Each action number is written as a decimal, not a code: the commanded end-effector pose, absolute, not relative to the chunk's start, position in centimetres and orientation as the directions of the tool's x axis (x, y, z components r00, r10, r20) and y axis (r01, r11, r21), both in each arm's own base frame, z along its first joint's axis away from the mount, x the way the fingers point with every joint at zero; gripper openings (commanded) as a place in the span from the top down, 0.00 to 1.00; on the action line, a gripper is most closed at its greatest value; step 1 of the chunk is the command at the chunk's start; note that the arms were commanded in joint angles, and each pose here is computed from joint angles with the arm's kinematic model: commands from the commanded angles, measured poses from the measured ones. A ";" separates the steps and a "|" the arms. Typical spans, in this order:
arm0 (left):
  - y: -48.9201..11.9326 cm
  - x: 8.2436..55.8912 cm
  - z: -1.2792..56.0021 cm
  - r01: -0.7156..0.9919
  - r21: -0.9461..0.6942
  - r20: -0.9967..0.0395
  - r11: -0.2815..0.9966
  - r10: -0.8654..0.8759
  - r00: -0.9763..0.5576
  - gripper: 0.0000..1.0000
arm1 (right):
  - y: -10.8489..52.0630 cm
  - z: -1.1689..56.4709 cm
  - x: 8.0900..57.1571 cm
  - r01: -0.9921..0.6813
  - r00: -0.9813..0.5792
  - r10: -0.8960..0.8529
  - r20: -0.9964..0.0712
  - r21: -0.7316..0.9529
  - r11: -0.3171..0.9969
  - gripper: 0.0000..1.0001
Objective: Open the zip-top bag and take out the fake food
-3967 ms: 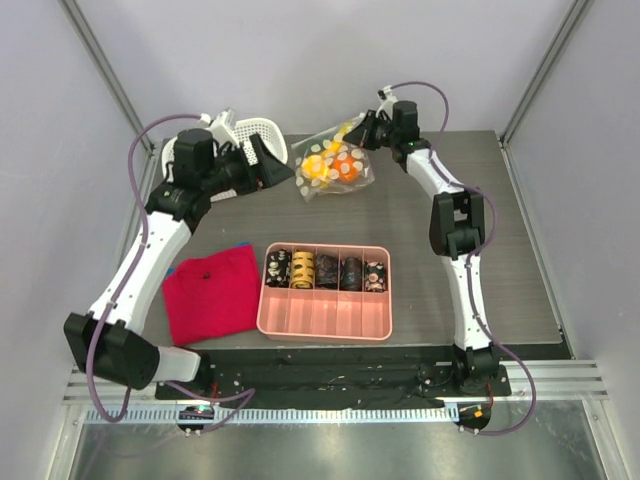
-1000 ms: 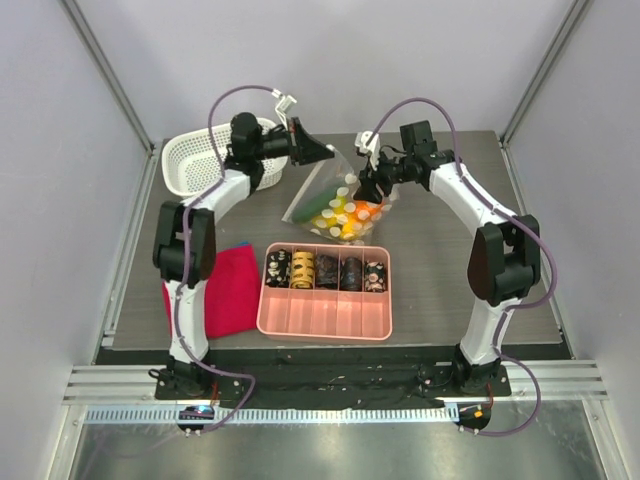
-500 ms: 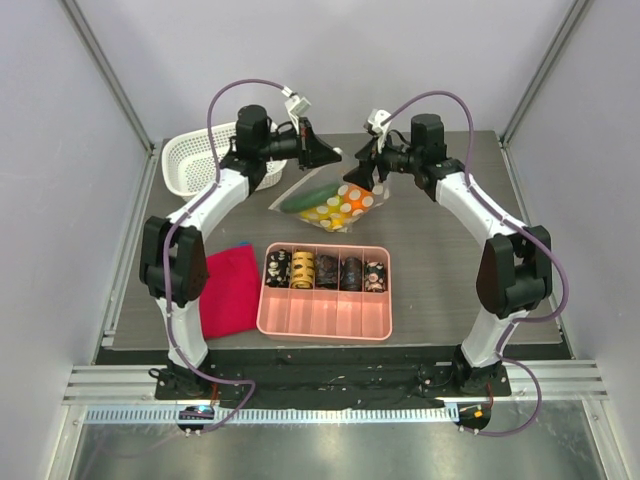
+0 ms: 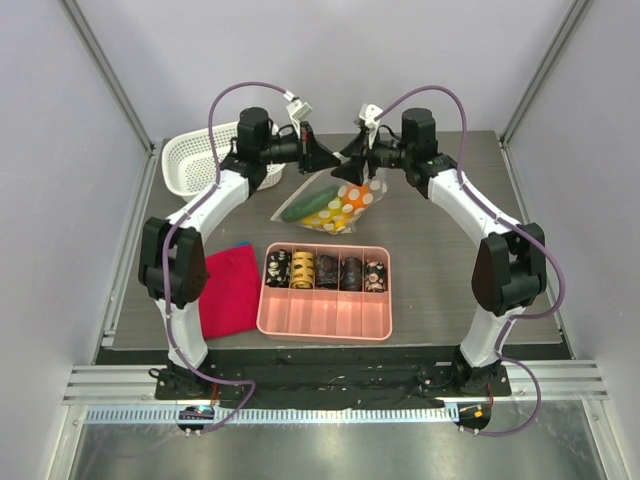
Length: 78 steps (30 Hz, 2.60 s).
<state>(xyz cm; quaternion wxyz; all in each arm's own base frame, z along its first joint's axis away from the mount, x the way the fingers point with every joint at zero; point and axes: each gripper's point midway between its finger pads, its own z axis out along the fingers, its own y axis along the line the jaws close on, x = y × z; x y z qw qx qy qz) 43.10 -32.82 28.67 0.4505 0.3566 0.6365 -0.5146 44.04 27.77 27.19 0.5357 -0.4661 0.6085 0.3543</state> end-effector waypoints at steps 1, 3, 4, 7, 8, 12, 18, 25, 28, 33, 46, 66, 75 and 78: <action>-32.5 41.4 32.0 0.948 -0.263 -0.965 0.181 -0.032 -0.262 1.00 | 28.7 29.8 43.6 -0.954 0.107 -0.152 -0.983 -0.144 0.263 0.43; -32.5 41.0 32.0 0.949 -0.260 -0.965 0.176 -0.031 -0.259 1.00 | 29.0 29.6 43.8 -0.956 0.106 -0.141 -0.984 -0.140 0.256 0.70; -32.4 41.0 32.1 0.951 -0.253 -0.967 0.179 -0.034 -0.251 1.00 | 29.1 29.6 43.7 -0.960 0.104 -0.138 -0.985 -0.136 0.243 0.76; -32.0 40.7 32.4 0.953 -0.245 -0.970 0.181 -0.038 -0.242 1.00 | 29.3 28.8 43.3 -0.966 0.103 -0.147 -0.984 -0.134 0.220 0.72; -32.0 40.6 32.4 0.952 -0.248 -0.969 0.180 -0.034 -0.246 1.00 | 29.3 28.6 43.2 -0.967 0.104 -0.150 -0.983 -0.136 0.218 0.62; -32.1 40.3 33.1 0.958 -0.240 -0.971 0.160 -0.028 -0.238 1.00 | 29.2 28.6 43.2 -0.962 0.120 -0.137 -0.983 -0.149 0.227 0.55; -32.1 40.0 33.0 0.958 -0.247 -0.969 0.146 -0.044 -0.243 1.00 | 29.9 29.2 43.5 -0.965 0.127 -0.110 -0.986 -0.148 0.215 0.99; -31.3 40.6 33.4 0.949 -0.229 -0.973 0.215 -0.067 -0.220 0.41 | 29.4 28.6 43.1 -0.960 0.150 -0.148 -0.978 -0.179 0.214 0.99; -31.2 40.7 34.0 0.948 -0.246 -0.968 0.201 -0.098 -0.231 0.46 | 29.4 28.7 42.8 -0.962 0.150 -0.147 -0.978 -0.179 0.206 0.99; -31.1 40.8 33.8 0.947 -0.254 -0.966 0.197 -0.099 -0.238 0.60 | 29.4 28.8 42.9 -0.964 0.142 -0.145 -0.979 -0.170 0.206 0.99; -31.0 41.3 32.9 0.941 -0.254 -0.967 0.222 -0.080 -0.242 0.87 | 29.7 29.3 42.3 -0.976 0.114 -0.123 -0.986 -0.135 0.173 0.99; -27.6 42.2 31.9 0.900 -0.269 -0.963 0.342 -0.079 -0.258 1.00 | 30.0 35.3 41.3 -0.979 -0.019 0.200 -0.980 0.059 0.196 0.99; -23.5 43.0 28.2 0.750 -0.344 -0.928 0.564 -0.083 -0.363 1.00 | 25.3 36.5 44.9 -0.943 0.032 0.225 -0.974 0.046 0.330 0.99; -21.1 42.3 25.3 0.649 -0.408 -0.891 0.642 -0.126 -0.436 1.00 | 23.9 36.3 46.3 -0.939 0.038 0.224 -0.974 0.041 0.340 0.99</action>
